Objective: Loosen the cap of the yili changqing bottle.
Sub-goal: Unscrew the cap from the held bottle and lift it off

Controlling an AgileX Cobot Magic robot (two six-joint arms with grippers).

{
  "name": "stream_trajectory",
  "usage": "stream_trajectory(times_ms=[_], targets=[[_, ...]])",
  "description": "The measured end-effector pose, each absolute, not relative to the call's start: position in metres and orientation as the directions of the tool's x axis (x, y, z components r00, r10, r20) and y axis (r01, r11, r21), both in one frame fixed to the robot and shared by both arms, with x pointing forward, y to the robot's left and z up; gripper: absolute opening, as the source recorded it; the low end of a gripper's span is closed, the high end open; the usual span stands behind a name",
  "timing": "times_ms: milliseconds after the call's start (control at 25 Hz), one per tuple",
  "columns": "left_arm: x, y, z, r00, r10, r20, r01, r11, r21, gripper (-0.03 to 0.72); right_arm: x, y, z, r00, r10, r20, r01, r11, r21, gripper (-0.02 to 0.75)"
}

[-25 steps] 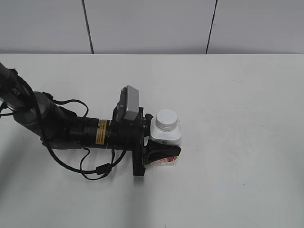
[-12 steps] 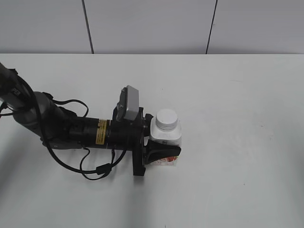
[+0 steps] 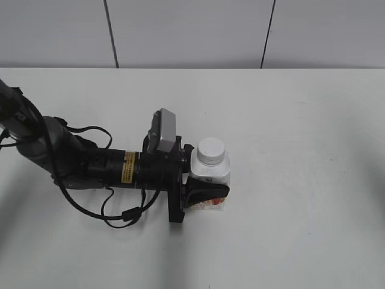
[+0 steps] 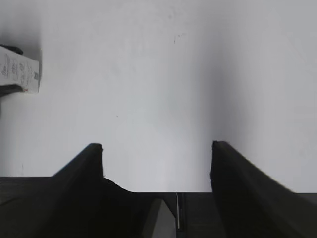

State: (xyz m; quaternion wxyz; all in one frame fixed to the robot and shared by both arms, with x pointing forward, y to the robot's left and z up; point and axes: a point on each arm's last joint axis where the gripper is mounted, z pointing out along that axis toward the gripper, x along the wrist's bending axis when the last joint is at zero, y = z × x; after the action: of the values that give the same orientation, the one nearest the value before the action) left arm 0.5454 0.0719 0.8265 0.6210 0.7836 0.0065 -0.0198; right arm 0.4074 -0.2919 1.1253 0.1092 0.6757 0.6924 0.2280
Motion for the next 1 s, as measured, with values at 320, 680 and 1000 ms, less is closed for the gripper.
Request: stream_trajectory(times_ms=[320,680,1000], targets=[[0.545,0.072,0.826,0.999,-0.013,-0.039,0.035,-0.228,0.973,0.381,0.475,-0.280,1.118,0.051,0.959,0.278,0.934,-0.144,0.327,0.533],[0.546,0.072,0.827,0.999,-0.011,-0.040,0.036,-0.227,0.973,0.381,0.530,-0.186,1.097,0.014,0.940,0.341,0.983,-0.076,0.168,0.533],[0.546,0.072,0.826,0.999,-0.009,-0.041,0.038,-0.227,0.973,0.380,0.553,-0.104,1.086,-0.056,0.926,0.374,0.992,0.009,0.128,0.533]])
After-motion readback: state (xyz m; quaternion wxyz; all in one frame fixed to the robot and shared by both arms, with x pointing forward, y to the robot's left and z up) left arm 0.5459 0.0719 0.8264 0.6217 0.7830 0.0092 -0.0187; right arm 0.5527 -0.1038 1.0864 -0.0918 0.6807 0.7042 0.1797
